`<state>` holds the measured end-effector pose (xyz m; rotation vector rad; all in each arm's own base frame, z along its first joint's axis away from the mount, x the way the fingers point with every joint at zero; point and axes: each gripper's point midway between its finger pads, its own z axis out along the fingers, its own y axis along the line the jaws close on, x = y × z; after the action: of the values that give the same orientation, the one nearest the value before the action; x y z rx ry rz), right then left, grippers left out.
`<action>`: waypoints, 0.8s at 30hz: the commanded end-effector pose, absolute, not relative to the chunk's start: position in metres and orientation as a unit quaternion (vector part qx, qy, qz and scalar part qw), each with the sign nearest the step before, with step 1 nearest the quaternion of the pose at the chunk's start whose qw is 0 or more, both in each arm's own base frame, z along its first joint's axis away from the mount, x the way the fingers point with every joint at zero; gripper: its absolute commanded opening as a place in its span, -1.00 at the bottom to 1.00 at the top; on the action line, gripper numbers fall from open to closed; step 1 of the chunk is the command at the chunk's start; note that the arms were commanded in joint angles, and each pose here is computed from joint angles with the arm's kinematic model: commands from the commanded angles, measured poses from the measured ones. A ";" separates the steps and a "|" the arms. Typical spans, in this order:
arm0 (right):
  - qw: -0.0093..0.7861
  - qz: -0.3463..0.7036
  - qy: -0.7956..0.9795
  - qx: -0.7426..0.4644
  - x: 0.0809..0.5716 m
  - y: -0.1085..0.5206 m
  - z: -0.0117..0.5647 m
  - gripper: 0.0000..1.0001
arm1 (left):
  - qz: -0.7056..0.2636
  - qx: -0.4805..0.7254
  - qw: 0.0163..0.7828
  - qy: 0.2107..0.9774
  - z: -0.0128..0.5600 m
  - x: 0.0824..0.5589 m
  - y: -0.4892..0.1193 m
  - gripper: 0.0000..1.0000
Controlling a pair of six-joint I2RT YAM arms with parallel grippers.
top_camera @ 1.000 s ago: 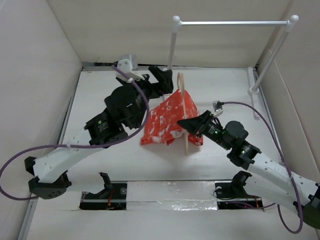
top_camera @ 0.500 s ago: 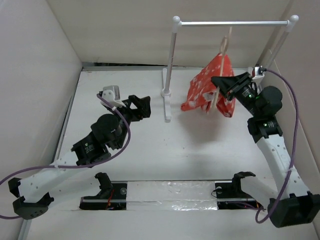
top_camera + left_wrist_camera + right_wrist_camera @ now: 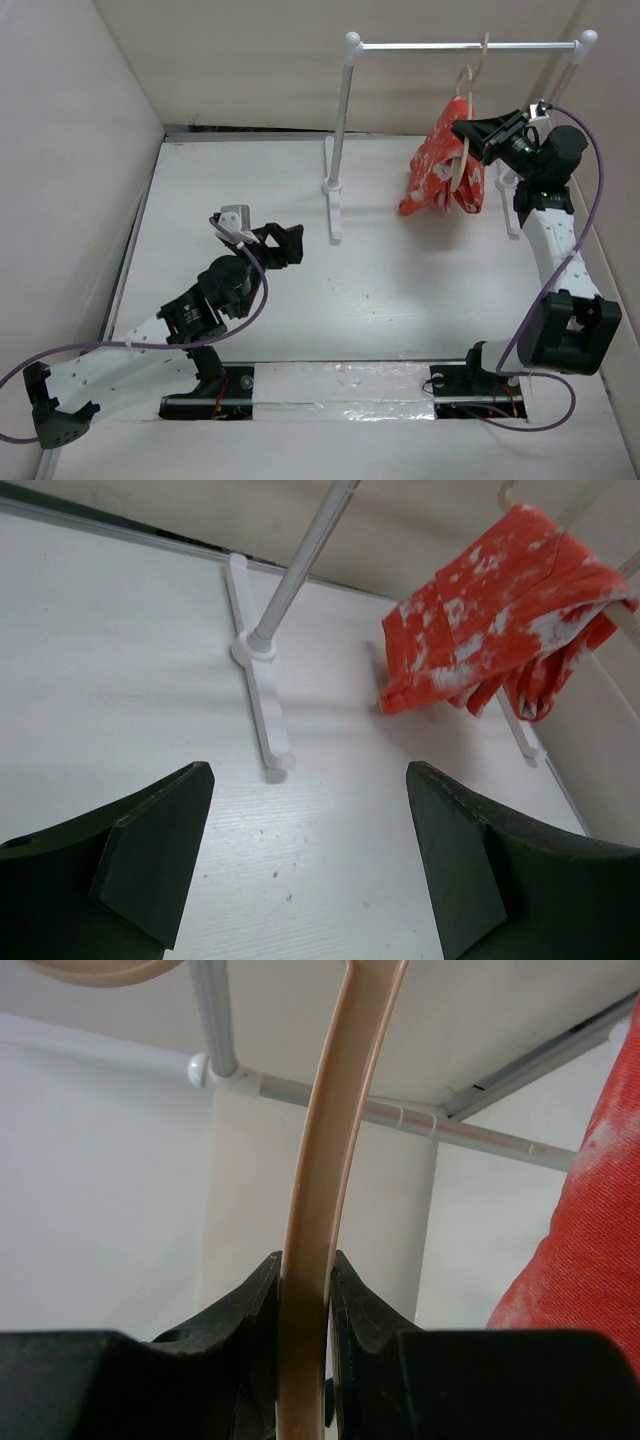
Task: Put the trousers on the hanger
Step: Place the hanger at the clothesline.
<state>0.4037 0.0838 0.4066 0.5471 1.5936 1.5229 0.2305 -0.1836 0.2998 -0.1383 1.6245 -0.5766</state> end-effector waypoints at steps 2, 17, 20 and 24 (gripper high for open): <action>0.537 0.629 0.561 0.026 0.352 0.083 0.511 -1.00 | -0.266 -0.069 0.645 0.713 0.293 0.233 -0.190 0.51; 0.535 0.614 0.576 0.075 0.406 0.040 0.489 -1.00 | -0.295 -0.081 0.647 0.698 0.299 0.220 -0.175 0.52; 0.534 0.612 0.577 0.086 0.413 0.033 0.484 -1.00 | -0.299 -0.084 0.648 0.695 0.300 0.218 -0.172 0.51; 0.532 0.607 0.583 0.092 0.423 0.026 0.478 -1.00 | -0.301 -0.087 0.648 0.694 0.299 0.218 -0.170 0.51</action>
<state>0.4486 0.0165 0.4003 0.5676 1.5517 1.5634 0.2182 -0.1712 0.2952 -0.1772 1.5965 -0.6581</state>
